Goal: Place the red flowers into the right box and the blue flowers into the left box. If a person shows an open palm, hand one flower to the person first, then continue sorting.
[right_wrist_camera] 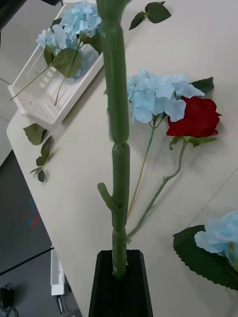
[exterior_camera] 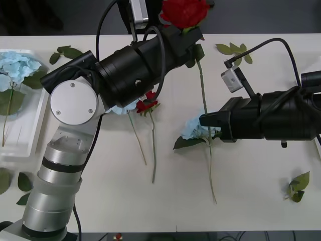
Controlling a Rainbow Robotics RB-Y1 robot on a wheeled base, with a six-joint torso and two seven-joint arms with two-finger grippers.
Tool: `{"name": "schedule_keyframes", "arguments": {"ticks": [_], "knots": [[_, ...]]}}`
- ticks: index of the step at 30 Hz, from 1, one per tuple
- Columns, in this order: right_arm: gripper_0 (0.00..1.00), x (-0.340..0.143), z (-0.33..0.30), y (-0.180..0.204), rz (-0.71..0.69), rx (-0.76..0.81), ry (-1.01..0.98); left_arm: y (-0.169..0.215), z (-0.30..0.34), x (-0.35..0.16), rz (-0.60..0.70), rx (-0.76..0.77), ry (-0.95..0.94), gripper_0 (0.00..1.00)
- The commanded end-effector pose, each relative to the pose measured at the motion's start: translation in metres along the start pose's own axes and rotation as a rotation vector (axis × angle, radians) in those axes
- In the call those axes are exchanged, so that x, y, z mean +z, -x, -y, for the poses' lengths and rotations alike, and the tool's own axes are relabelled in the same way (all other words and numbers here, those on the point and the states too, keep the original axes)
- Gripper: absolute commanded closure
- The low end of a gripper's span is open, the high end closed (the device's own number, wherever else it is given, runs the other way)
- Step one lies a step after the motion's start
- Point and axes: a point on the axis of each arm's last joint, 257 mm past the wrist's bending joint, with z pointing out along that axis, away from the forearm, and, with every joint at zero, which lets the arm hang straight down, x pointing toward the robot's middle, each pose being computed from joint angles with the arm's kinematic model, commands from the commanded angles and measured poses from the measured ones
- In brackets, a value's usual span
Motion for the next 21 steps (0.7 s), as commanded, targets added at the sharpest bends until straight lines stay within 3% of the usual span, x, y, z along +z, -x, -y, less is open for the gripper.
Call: {"name": "schedule_keyframes", "arguments": {"ticks": [1,2,3,5,8,14,21], "knots": [[1.0,-0.008,-0.003,0.023,0.052,0.01,-0.003,0.016,0.011,-0.002,0.02,0.048,-0.02,0.96],[1.0,-0.008,-0.003,0.023,0.053,0.011,-0.003,0.016,0.011,-0.002,0.02,0.05,-0.02,0.88],[1.0,-0.008,-0.003,0.024,0.054,0.013,-0.002,0.017,0.009,-0.003,0.021,0.055,-0.017,0.48],[1.0,-0.01,-0.002,0.025,0.058,0.012,-0.004,0.018,0.01,-0.004,0.019,0.055,-0.021,0.26],[1.0,-0.011,-0.001,0.025,0.062,0.016,-0.004,0.019,0.007,-0.008,0.012,0.056,-0.02,0.2],[1.0,-0.022,0.008,0.024,0.057,0.024,-0.027,0.018,-0.005,-0.036,-0.044,0.079,0.002,0.18],[1.0,-0.077,0.047,0.016,0.04,0.062,-0.143,0.011,-0.059,-0.105,-0.21,0.118,0.143,0.18]]}}
